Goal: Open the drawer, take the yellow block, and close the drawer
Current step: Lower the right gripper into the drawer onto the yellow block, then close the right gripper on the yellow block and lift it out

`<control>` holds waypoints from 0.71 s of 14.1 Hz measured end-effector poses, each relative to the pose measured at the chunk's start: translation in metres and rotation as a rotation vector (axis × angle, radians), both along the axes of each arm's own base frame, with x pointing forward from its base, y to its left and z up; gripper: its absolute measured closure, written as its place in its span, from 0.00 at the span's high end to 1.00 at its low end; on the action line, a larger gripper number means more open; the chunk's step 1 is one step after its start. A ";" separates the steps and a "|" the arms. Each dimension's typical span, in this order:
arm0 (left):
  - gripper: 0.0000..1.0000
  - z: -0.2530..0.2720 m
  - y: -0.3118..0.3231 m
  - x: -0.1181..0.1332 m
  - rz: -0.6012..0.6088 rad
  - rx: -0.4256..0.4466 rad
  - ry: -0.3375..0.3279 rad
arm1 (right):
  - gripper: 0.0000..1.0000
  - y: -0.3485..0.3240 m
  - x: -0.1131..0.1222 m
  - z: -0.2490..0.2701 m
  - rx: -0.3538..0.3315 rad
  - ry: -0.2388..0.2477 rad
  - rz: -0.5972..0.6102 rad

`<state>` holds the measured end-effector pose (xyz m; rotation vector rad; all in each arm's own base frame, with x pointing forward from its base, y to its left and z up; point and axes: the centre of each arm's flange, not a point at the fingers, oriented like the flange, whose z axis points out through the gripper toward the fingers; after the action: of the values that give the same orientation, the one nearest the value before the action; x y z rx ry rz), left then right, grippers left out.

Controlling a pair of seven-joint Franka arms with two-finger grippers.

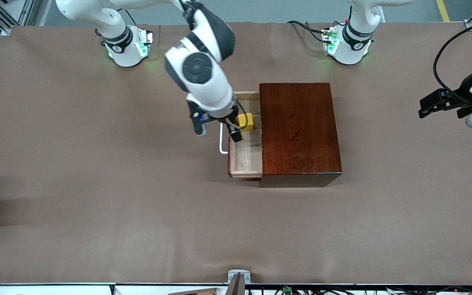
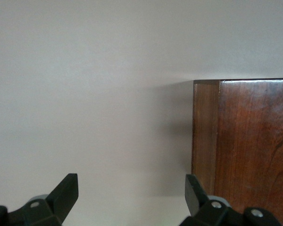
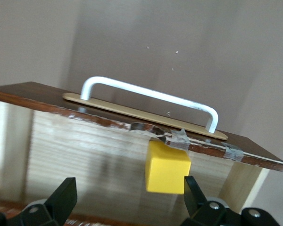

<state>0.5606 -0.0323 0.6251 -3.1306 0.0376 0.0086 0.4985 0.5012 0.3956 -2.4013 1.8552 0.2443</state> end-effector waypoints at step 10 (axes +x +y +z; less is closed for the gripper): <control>1.00 0.006 0.006 -0.012 0.020 0.001 -0.024 | 1.00 0.020 -0.028 -0.053 -0.088 0.072 -0.056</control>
<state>0.5490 -0.0262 0.6307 -3.1295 0.0063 -0.0292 0.4705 0.5208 0.3422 -2.4229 2.0021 0.2536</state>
